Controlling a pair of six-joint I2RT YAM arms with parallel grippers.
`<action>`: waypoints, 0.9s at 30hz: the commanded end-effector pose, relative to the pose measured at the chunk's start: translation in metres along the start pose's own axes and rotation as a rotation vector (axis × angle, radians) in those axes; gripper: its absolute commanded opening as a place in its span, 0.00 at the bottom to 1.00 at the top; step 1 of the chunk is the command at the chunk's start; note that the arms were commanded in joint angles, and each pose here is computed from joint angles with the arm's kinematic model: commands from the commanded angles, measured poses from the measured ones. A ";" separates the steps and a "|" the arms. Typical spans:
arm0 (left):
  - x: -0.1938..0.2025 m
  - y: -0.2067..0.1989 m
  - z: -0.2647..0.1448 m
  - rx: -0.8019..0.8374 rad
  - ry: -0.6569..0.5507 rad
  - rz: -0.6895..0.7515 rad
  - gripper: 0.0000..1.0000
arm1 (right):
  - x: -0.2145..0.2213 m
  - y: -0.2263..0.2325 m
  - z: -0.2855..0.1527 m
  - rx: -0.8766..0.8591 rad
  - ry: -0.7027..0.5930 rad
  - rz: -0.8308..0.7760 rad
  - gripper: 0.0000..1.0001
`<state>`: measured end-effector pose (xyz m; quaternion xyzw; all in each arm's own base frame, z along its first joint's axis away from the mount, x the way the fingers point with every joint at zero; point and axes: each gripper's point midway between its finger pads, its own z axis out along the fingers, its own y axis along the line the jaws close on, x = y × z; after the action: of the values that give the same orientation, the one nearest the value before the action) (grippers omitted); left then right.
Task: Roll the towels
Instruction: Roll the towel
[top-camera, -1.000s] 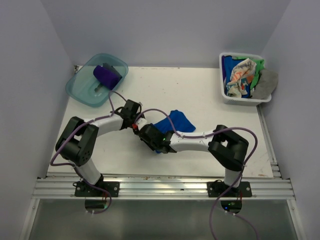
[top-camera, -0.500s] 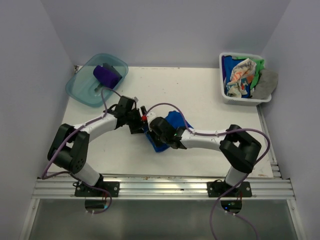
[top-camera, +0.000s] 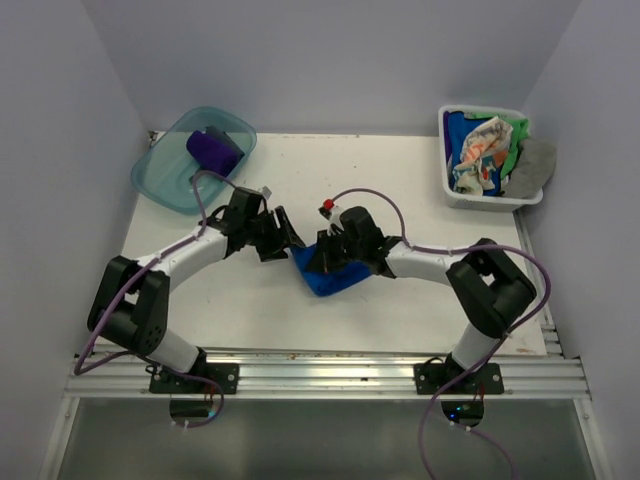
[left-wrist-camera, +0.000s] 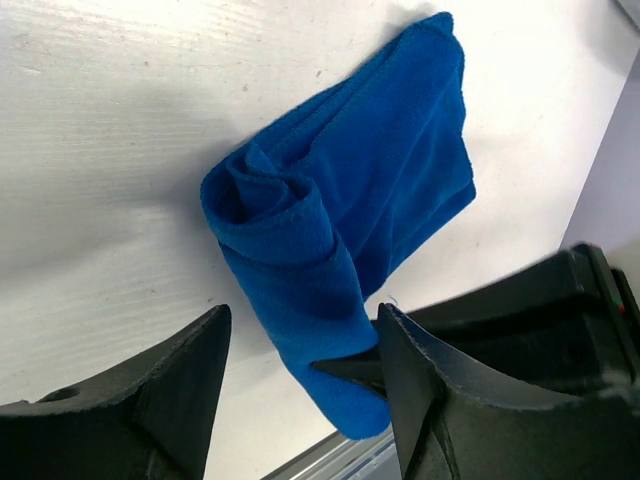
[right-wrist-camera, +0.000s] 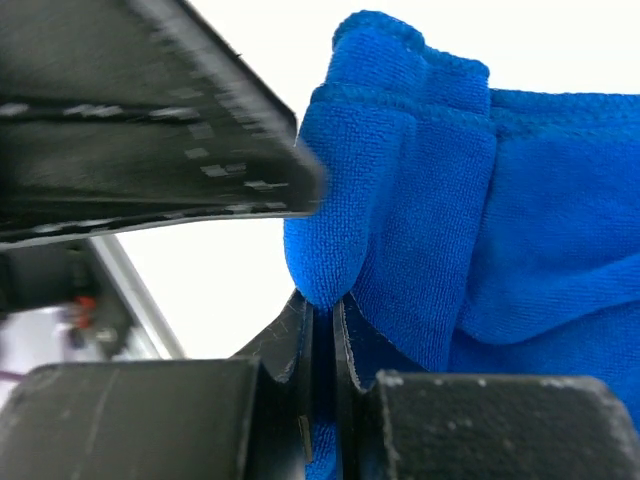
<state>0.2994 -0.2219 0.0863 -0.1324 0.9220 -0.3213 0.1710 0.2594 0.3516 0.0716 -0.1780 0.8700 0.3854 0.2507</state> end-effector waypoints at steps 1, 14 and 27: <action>-0.010 -0.019 -0.015 0.070 -0.048 0.035 0.64 | -0.007 0.015 -0.005 -0.162 0.004 0.125 0.00; -0.005 -0.046 -0.002 0.179 -0.021 0.088 0.55 | 0.012 -0.013 0.006 -0.182 0.074 0.277 0.00; -0.003 -0.028 0.045 0.152 0.037 0.065 0.51 | 0.022 -0.028 0.007 -0.153 0.079 0.328 0.00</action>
<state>0.3091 -0.2569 0.0662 -0.0937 0.9109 -0.3697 0.1574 0.2576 0.3408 0.0399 -0.0739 0.8623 0.4827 0.1341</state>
